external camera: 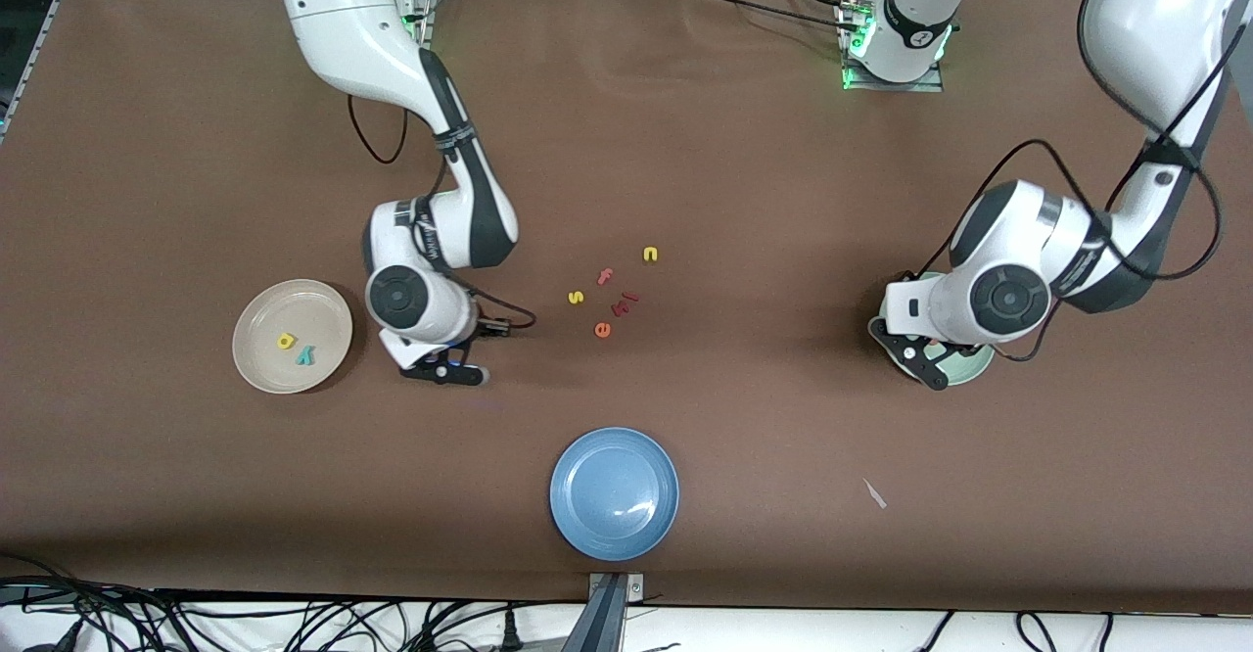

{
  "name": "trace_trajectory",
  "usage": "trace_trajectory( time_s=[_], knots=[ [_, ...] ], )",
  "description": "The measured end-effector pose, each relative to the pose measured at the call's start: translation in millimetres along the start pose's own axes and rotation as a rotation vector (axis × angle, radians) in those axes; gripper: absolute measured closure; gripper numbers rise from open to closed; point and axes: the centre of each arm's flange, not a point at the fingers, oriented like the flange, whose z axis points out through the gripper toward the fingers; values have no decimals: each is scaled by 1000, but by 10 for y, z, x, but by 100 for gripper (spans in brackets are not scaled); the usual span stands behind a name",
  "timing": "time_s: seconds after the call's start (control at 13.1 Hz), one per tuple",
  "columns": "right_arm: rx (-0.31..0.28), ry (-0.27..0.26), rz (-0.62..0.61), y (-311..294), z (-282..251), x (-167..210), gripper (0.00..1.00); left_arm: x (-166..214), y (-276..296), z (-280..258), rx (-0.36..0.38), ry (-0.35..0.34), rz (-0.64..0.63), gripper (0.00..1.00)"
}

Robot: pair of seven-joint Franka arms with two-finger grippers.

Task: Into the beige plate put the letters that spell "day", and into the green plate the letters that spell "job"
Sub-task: 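Drop the cyan j on the green plate while the right drops green b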

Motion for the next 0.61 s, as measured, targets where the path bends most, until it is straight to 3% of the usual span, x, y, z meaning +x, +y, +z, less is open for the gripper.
trace_trajectory(
  time_s=[0.23, 0.38, 0.61],
  knots=[
    [-12, -16, -119, 668, -227, 50, 69, -254, -27, -1170, 51, 23, -59, 0],
    [-9, -30, -175, 1101, -300, -25, 69, -419, -175, -1590, 58, 75, -108, 0],
    [-15, -41, -267, 1833, -347, -108, 69, -650, -409, -1908, -39, 184, -194, 0]
  ],
)
